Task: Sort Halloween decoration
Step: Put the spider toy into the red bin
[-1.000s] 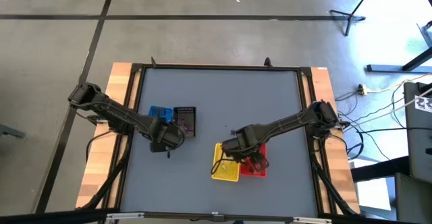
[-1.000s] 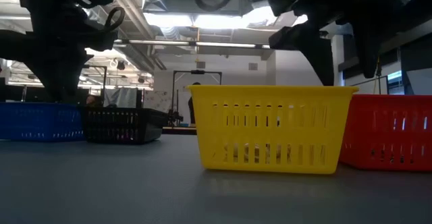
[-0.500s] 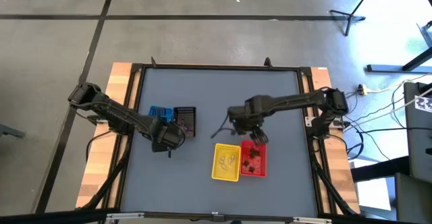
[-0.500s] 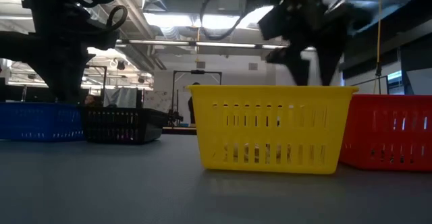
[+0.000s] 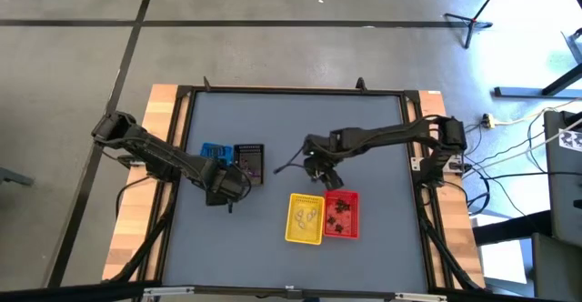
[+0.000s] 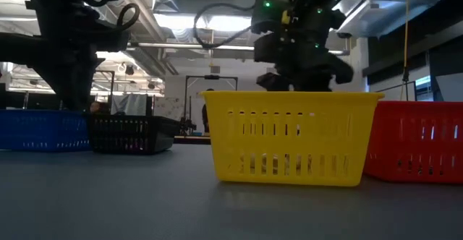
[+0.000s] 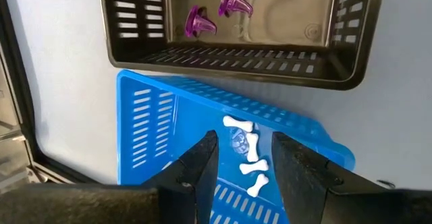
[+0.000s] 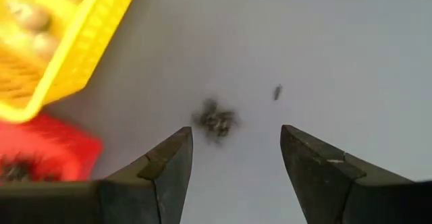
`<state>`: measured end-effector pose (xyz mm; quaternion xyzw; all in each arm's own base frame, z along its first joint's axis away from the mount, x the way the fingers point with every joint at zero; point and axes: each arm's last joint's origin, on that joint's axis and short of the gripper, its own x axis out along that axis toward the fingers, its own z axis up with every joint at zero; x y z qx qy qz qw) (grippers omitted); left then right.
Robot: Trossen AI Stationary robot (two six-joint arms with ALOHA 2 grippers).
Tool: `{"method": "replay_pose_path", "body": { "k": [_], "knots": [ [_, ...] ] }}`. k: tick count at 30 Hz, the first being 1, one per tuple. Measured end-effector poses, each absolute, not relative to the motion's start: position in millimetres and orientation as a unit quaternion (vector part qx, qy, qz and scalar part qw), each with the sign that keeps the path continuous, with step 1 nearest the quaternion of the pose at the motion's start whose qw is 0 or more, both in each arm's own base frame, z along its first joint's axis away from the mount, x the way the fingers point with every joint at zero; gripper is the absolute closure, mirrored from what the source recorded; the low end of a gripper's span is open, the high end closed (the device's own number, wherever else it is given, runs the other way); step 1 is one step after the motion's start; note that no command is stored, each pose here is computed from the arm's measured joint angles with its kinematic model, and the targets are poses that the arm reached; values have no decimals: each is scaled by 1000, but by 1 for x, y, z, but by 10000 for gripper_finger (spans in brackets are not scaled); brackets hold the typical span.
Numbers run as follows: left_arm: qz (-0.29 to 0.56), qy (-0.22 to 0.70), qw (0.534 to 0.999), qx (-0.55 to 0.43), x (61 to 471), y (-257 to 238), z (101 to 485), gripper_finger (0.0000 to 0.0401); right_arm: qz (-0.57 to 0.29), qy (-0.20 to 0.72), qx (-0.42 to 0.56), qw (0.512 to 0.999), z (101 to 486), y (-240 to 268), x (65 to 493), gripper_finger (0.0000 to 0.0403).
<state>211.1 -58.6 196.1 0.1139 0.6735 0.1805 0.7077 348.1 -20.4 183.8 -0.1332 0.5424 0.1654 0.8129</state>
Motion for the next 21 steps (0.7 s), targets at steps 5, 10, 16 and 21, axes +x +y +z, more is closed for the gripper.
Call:
{"method": "replay_pose_path", "body": {
  "k": [5, 10, 16, 21],
  "knots": [
    [180, 672, 709, 113, 211, -59, 196, 273, 161, 526, -139, 823, 181, -22, 354, 178],
    [180, 671, 711, 112, 212, -59, 196, 273, 165, 529, -136, 821, 174, -21, 356, 178],
    [179, 669, 712, 111, 212, -59, 196, 273, 176, 540, -127, 813, 163, -21, 359, 178],
    [179, 669, 713, 110, 213, -59, 196, 273, 186, 543, -123, 810, 160, -20, 359, 178]
  ]
}}
